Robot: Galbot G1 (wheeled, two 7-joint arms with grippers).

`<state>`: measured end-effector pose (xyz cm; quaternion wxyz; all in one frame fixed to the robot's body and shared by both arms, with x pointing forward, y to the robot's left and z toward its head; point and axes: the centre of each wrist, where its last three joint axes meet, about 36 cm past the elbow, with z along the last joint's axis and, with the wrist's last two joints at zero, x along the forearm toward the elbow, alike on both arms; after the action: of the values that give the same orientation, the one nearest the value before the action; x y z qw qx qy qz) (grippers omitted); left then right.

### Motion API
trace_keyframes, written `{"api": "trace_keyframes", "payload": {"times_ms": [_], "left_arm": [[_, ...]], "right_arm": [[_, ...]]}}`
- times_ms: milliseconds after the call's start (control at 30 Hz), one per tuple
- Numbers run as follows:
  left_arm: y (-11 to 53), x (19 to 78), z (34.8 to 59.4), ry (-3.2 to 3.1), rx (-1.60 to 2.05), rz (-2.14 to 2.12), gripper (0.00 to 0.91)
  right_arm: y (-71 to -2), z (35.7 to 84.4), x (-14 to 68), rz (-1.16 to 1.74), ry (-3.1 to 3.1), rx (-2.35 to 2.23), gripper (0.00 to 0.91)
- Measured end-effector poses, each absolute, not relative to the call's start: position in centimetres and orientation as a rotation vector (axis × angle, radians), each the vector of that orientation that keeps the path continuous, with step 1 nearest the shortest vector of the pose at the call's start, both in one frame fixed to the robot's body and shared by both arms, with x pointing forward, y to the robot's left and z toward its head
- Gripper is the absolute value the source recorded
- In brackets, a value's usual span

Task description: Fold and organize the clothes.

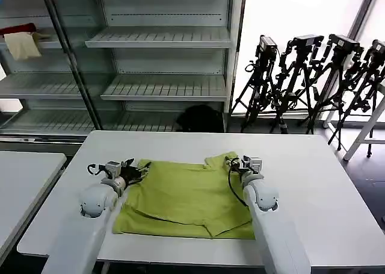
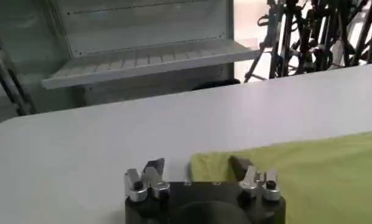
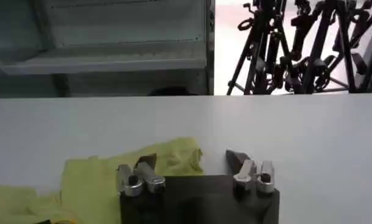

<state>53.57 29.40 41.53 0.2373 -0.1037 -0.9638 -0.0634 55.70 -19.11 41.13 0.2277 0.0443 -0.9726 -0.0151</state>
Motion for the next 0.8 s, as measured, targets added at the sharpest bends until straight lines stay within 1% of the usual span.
{"api": "trace_keyframes", "payload": {"times_ms": [33, 67, 100, 167, 500, 800], "left_arm": [[29.3, 53.6, 41.5, -2.641, -0.286, -0.172, 0.262], [29.2, 53.6, 41.4, -2.640, -0.288, -0.169, 0.212], [29.2, 53.6, 41.4, -2.640, -0.289, -0.166, 0.101], [29.0, 53.5, 41.3, -2.638, -0.294, -0.162, 0.010], [28.4, 53.0, 41.1, -2.632, -0.333, -0.150, 0.010], [28.4, 52.8, 41.4, -2.643, -0.335, -0.120, 0.000]], "right_arm": [[-19.0, 41.0, 55.7, -0.043, -2.676, 0.122, 0.000], [-19.0, 40.9, 55.7, -0.044, -2.673, 0.122, 0.000], [-18.9, 40.8, 55.6, -0.046, -2.672, 0.123, 0.000], [-18.8, 40.7, 55.5, -0.049, -2.669, 0.124, 0.000], [-18.9, 40.7, 55.0, -0.052, -2.669, 0.140, 0.000], [-19.0, 42.0, 53.8, -0.078, -2.697, 0.147, 0.000]]}}
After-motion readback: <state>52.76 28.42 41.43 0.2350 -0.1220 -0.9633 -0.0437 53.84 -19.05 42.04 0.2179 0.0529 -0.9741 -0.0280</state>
